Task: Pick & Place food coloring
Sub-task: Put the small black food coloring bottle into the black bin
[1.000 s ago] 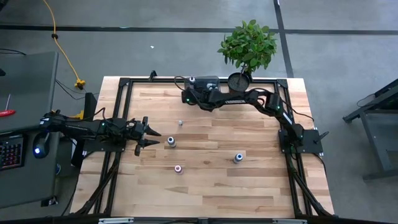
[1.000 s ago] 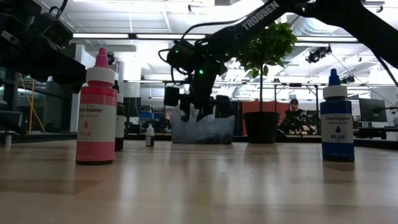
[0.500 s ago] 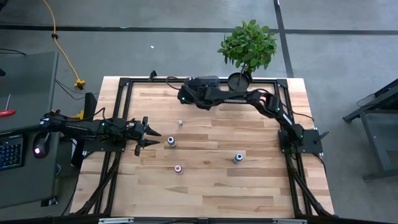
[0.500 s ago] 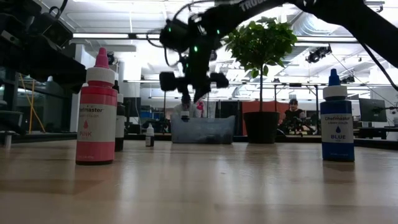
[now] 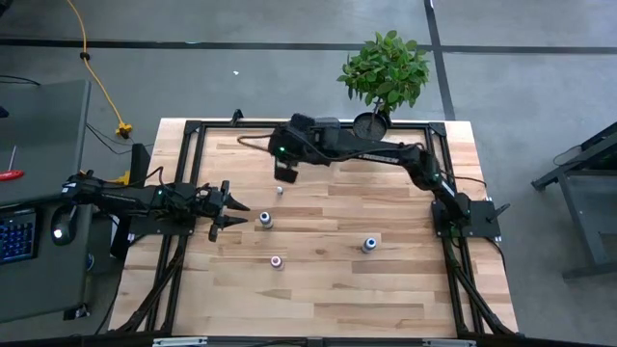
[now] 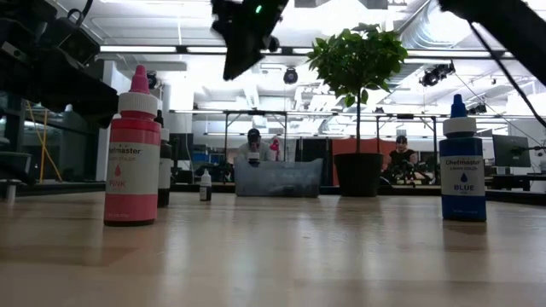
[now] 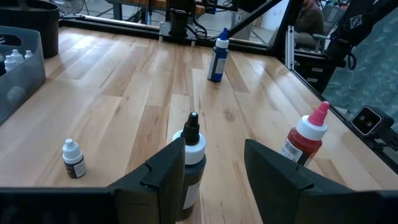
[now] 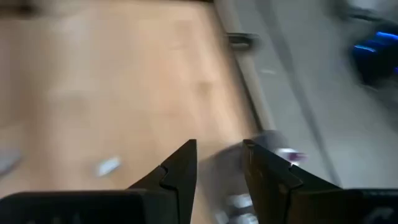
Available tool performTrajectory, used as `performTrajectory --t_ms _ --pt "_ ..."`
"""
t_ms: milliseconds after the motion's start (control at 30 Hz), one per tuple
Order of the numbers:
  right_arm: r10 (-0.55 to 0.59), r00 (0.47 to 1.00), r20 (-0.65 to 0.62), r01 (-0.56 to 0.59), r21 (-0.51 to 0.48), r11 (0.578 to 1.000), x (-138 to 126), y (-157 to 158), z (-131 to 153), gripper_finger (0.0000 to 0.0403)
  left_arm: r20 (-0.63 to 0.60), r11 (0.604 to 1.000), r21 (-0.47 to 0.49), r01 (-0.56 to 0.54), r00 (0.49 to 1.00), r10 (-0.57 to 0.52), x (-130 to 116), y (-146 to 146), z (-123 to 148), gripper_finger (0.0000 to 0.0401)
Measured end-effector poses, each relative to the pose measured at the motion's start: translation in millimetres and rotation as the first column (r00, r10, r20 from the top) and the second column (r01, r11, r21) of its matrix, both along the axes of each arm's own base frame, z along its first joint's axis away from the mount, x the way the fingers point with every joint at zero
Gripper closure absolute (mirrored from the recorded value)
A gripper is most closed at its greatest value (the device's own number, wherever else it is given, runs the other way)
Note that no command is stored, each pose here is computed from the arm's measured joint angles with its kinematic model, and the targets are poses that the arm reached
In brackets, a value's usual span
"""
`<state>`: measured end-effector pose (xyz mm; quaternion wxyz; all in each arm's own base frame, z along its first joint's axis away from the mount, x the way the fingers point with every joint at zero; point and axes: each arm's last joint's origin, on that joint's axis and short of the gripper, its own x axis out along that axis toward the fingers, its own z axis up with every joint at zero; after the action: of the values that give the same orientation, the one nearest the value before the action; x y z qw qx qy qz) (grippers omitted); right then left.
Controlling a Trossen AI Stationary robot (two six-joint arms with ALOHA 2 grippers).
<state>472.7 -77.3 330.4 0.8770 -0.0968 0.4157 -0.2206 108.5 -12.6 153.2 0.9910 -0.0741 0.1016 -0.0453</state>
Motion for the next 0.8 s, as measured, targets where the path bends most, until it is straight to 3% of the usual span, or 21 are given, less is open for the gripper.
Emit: performTrajectory --t_ms 100,267,600,800 --pt "0.124 0.992 -0.007 -0.122 0.113 0.986 -12.5 9.6 10.2 0.0284 0.0 1.0 0.0 0.0 1.0 0.0 0.0 0.0 0.0 0.0238" --pt "0.237 0.971 -0.017 -0.224 0.274 0.935 -27.7 13.6 19.4 0.0284 0.0 1.0 0.0 0.001 1.0 -0.001 0.0 0.0 0.0 0.0238" --pt "0.298 0.954 0.032 -0.293 0.306 0.906 -27.9 13.2 25.1 0.0284 0.0 1.0 0.0 0.0 1.0 0.0 0.0 0.0 0.0 0.0238" --pt "0.324 0.946 0.009 -0.305 0.364 0.88 -14.3 12.7 2.0 0.027 0.0 1.0 0.0 0.0 1.0 0.0 0.0 0.0 0.0 0.0238"
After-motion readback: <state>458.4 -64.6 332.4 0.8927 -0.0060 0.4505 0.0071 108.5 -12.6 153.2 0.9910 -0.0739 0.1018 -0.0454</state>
